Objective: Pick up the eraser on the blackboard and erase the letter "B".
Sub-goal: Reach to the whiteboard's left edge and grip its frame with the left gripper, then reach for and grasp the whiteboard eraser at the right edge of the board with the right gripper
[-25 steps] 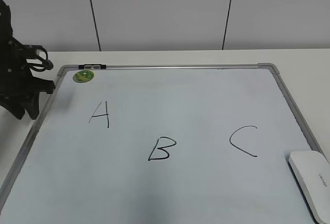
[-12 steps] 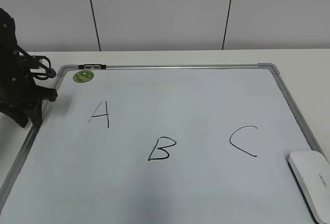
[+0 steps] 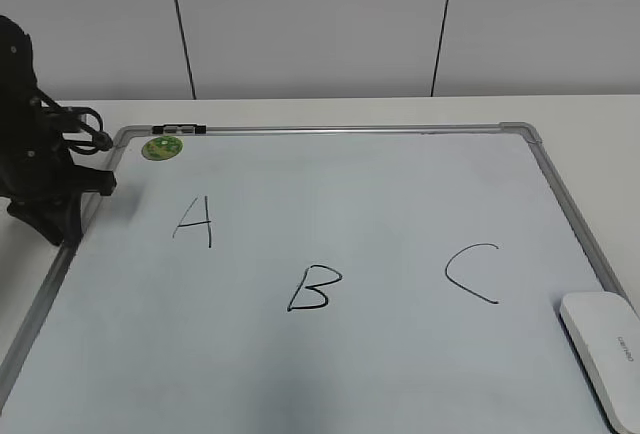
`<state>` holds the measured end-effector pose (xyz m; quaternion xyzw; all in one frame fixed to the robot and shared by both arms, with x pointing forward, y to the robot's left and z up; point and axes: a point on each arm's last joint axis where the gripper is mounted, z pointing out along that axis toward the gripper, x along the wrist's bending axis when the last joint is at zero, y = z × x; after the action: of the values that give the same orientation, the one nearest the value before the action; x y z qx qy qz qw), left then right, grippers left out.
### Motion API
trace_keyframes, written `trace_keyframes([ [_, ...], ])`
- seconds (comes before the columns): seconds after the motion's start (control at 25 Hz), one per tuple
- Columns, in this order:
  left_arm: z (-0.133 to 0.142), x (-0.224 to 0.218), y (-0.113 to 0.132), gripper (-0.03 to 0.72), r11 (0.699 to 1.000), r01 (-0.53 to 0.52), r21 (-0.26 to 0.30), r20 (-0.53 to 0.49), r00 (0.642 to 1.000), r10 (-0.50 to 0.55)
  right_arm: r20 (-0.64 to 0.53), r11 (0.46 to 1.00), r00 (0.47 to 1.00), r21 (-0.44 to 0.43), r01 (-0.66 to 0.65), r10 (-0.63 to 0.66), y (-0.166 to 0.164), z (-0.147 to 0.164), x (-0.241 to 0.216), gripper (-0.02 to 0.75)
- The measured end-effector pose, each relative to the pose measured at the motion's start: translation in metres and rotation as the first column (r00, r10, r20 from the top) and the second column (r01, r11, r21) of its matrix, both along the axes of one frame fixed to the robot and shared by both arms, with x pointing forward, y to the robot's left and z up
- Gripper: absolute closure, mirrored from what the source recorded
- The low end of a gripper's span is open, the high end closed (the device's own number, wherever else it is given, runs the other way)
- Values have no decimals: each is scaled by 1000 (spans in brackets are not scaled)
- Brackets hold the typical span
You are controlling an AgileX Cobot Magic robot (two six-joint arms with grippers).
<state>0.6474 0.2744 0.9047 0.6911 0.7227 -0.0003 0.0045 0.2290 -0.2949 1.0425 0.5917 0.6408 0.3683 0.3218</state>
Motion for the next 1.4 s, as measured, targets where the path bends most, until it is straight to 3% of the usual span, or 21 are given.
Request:
trace_keyframes([
  [0.12, 0, 0, -1, 653, 1000, -6, -9, 4, 1000, 6, 0, 1000, 1000, 0, 0, 0, 0, 0, 0, 165],
  [0.44, 0, 0, -1, 663, 1000, -6, -10, 4, 1000, 6, 9, 1000, 1000, 1, 0, 0, 0, 6, 2, 165],
  [0.68, 0, 0, -1, 663, 1000, -6, -10, 5, 1000, 6, -188, 1000, 982, -11, -1, -1, 2, 37, 48, 165],
  [0.84, 0, 0, -1, 663, 1000, -8, -12, 5, 1000, 8, -367, 1000, 930, 5, -9, 10, 7, 42, 93, 165],
  [1.04, 0, 0, -1, 663, 1000, -9, -14, 5, 1000, 9, -572, 998, 819, 65, -13, 48, 16, 21, 136, 165],
  [1.4, 0, 0, -1, 663, 1000, -9, -14, 5, 1000, 9, -758, 998, 651, 58, -7, 49, 22, -28, 189, 165],
])
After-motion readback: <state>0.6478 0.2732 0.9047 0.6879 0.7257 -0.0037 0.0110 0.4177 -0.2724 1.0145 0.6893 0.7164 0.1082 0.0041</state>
